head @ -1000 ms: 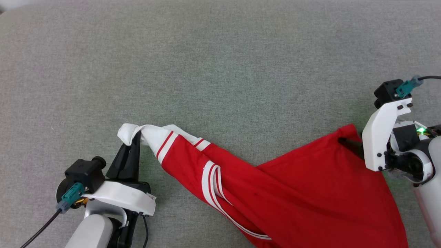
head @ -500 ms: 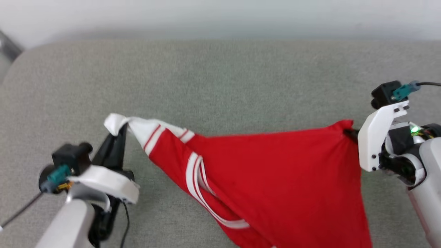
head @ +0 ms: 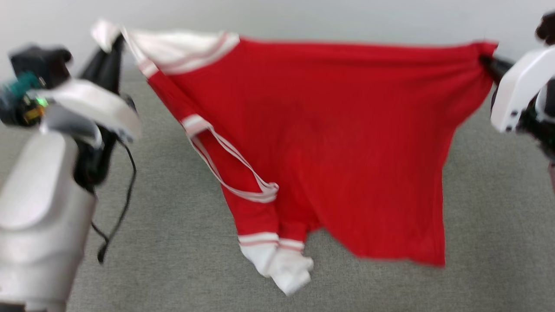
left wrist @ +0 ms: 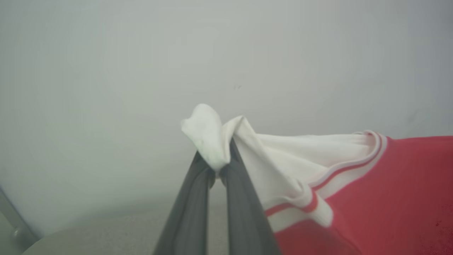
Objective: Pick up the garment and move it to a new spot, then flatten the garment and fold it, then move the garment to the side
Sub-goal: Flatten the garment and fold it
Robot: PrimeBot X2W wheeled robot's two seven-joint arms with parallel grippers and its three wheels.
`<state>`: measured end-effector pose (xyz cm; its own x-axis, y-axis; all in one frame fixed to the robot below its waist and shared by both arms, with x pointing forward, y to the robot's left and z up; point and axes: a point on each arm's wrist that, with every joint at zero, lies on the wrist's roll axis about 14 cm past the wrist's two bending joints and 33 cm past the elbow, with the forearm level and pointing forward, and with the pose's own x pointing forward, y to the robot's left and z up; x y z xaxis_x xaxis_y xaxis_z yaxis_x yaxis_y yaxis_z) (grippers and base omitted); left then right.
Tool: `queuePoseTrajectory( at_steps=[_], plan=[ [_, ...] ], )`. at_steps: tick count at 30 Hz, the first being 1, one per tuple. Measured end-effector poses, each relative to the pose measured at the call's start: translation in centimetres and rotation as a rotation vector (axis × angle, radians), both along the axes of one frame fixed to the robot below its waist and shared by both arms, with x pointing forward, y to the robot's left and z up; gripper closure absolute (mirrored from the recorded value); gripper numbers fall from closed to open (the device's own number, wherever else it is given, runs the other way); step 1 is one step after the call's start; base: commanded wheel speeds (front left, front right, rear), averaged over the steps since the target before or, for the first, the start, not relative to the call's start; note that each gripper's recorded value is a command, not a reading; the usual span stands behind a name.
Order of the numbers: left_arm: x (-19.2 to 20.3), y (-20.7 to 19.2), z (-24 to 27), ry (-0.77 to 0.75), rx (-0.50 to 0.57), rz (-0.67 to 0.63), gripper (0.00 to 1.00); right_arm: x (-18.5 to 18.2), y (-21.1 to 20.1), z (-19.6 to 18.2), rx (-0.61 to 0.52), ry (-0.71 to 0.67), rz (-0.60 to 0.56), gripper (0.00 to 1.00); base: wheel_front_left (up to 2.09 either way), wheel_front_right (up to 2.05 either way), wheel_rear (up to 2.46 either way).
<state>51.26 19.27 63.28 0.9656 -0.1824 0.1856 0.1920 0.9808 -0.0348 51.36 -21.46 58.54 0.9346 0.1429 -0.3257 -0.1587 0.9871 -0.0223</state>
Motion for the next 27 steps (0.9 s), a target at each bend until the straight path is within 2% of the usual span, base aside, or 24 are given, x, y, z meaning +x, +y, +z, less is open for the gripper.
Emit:
queuePoseTrajectory(
  at_steps=[9, 17, 21, 27],
  plan=[
    [7.6, 1.3, 7.7, -0.14, 0.012, 0.055, 1.0, 5.8, -0.8, 8.2, -0.018, -0.258, -0.04, 1.0, 0.0, 0.0, 0.0],
    [12.9, 2.0, 12.4, -0.289, 0.024, 0.084, 1.0, 11.1, -0.5, 12.1, -0.024, -0.451, -0.049, 1.0, 0.0, 0.0, 0.0],
    [15.4, 2.0, 12.3, -0.314, 0.019, 0.083, 1.0, 13.8, 0.2, 11.9, -0.031, -0.494, -0.037, 1.0, 0.0, 0.0, 0.0],
    [19.3, 1.9, 8.6, -0.277, 0.026, 0.078, 1.0, 17.7, 1.4, 8.9, -0.047, -0.497, -0.004, 1.0, 0.0, 0.0, 0.0]
  ],
)
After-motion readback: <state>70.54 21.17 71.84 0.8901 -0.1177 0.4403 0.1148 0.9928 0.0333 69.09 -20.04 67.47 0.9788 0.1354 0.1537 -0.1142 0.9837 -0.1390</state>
